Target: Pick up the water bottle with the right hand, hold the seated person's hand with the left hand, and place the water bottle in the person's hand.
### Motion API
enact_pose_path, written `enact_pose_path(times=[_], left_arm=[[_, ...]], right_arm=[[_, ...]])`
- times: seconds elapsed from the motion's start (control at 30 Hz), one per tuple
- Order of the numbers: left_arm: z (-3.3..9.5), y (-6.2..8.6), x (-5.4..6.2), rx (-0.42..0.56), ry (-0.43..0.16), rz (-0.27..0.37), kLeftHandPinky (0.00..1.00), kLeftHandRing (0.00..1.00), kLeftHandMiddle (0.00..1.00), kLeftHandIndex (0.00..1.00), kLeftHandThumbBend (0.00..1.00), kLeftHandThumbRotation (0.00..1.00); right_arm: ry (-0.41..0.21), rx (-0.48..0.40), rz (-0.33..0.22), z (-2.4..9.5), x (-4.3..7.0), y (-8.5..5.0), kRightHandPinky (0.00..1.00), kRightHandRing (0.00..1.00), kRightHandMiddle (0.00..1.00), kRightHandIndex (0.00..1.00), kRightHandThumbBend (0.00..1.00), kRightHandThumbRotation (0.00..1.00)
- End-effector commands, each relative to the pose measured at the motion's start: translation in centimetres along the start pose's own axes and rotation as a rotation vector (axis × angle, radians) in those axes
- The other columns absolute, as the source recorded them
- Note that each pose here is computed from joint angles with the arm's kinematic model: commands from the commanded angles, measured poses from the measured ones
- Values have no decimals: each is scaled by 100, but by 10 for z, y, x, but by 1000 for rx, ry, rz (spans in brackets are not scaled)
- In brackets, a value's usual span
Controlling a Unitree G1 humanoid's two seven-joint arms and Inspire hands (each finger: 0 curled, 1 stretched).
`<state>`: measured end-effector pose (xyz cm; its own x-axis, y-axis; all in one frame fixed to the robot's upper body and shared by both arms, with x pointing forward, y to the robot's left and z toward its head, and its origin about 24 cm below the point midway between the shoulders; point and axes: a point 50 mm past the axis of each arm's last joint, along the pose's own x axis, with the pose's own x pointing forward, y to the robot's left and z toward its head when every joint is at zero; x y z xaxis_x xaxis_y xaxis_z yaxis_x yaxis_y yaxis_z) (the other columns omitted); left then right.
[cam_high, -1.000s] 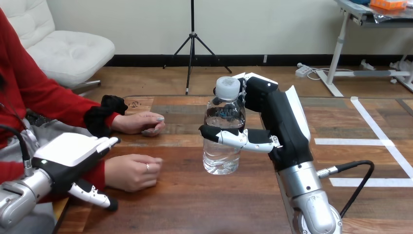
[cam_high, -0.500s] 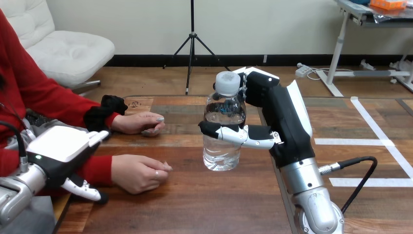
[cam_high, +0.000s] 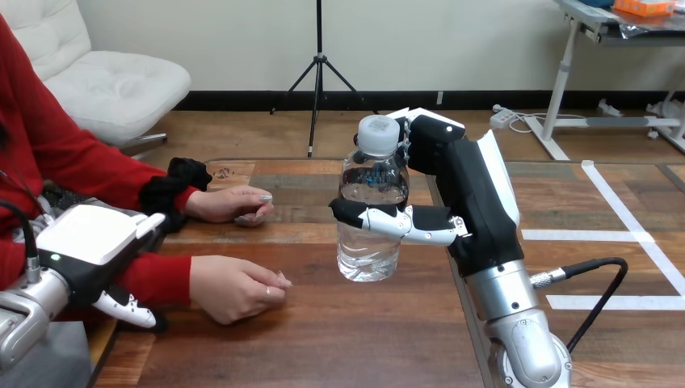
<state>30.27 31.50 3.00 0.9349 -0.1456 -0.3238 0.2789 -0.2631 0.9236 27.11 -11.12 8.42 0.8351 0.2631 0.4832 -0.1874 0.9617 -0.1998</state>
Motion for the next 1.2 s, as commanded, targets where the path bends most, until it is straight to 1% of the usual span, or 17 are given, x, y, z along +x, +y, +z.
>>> enact_pose_path(times=[0.0,0.13,0.23,0.33,0.43,0.63,0.87,0.9,1.07,1.17], left_arm=[[0,12,9,18,20,17,83,87,91,95,100,48],[1,11,10,16,25,1,81,86,90,94,100,46],[1,11,10,-8,30,-1,80,85,89,93,100,45],[2,11,10,-6,28,-1,79,83,88,92,100,44],[2,10,11,-3,27,-5,78,82,87,91,100,45],[4,10,11,-36,23,4,75,79,85,89,100,45],[8,10,14,-70,27,-6,73,76,82,87,100,44],[8,10,14,-81,28,-5,72,75,80,85,100,43],[10,10,16,-87,27,-13,69,72,76,81,99,41],[11,10,16,-101,30,-13,67,69,73,77,98,39]], right_arm=[[-95,-1,-43,17,11,-7,30,36,51,53,84,0],[-91,-4,-43,17,11,-7,30,36,51,53,84,0],[-85,-3,-45,17,11,-8,30,36,51,53,84,0],[-83,-7,-47,18,10,-8,30,36,51,53,84,0],[-86,-6,-47,18,10,-9,30,36,51,53,84,0],[-89,-10,-49,18,10,-9,30,36,51,53,84,0],[-94,-14,-49,19,10,-9,30,36,51,53,84,0],[-95,-14,-48,19,10,-9,30,36,51,53,84,0],[-95,-12,-49,19,10,-9,30,36,51,53,84,0],[-95,-14,-49,20,10,-9,30,36,51,53,83,0]])
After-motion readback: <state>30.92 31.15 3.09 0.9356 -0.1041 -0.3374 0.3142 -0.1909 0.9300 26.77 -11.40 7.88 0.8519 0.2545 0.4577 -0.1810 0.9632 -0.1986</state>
